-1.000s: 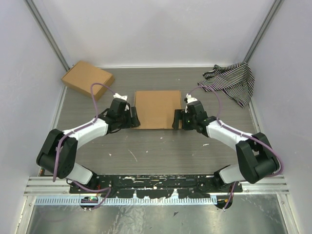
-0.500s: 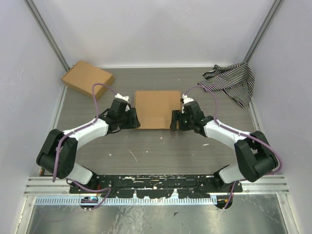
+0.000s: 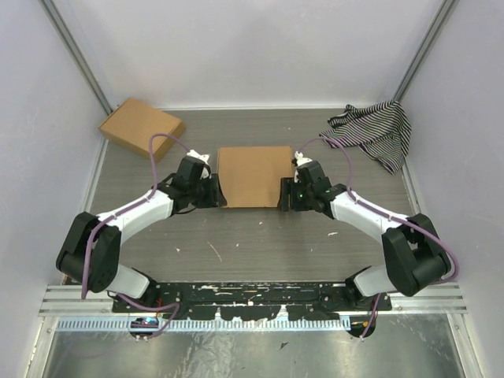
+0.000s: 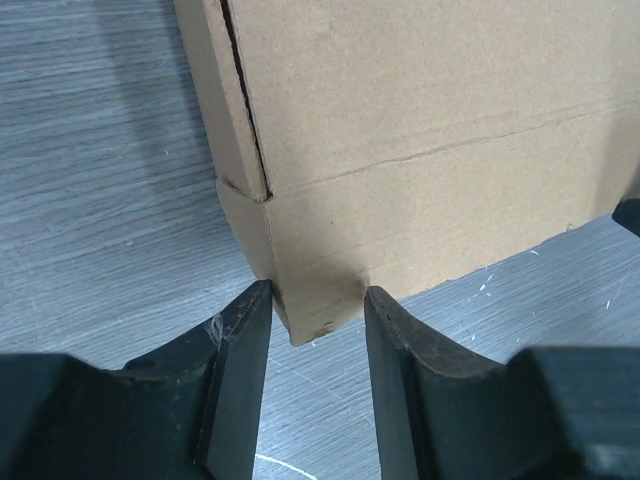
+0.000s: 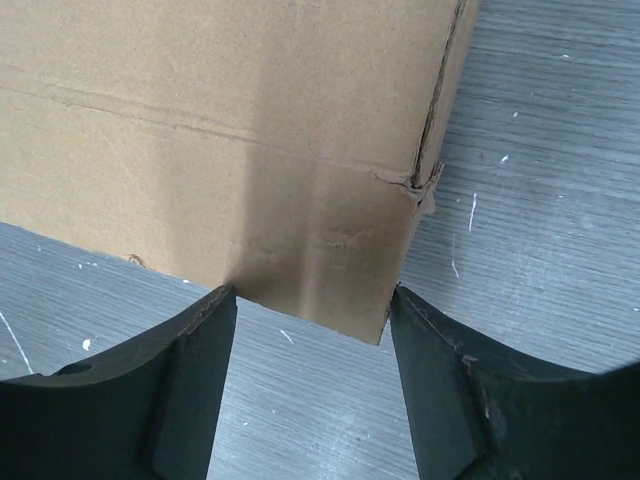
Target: Fold the paper box
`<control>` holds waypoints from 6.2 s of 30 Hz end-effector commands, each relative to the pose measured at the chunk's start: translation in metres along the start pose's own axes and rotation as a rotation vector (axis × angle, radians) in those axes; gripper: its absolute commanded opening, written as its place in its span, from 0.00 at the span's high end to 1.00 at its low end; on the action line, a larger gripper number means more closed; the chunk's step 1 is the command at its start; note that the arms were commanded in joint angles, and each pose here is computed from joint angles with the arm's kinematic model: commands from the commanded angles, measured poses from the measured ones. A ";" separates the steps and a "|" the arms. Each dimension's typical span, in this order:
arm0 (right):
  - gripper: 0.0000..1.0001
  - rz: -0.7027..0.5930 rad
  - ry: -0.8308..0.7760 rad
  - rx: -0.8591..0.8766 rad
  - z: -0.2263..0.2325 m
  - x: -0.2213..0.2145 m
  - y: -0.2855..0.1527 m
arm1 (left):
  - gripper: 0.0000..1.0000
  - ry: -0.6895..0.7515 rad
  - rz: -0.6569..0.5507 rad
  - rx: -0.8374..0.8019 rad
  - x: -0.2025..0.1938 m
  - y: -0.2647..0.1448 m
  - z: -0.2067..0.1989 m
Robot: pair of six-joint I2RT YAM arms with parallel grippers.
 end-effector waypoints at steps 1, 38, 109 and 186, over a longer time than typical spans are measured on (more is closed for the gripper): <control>0.33 -0.075 -0.008 0.107 0.027 0.029 -0.024 | 0.52 0.014 -0.010 -0.072 0.012 -0.013 -0.017; 0.32 0.023 -0.032 0.045 0.015 0.014 -0.004 | 0.53 0.020 0.072 -0.013 0.009 -0.011 -0.012; 0.99 -0.274 0.036 0.222 0.065 0.038 0.084 | 0.56 0.136 0.310 -0.348 0.011 0.125 -0.082; 0.00 -0.458 0.141 -0.049 -0.026 0.066 -0.086 | 0.01 -0.023 -0.327 0.217 -0.029 -0.117 0.029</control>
Point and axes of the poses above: each gripper's point midway between its finger pads, its own y axis out along the fingers, its own z axis along the line the jaws close on, x = y × z, the point moved 5 cm from there along -y, back along the fingers, and after that the axes turned 4 degrees about y, right-handed, at the moved point
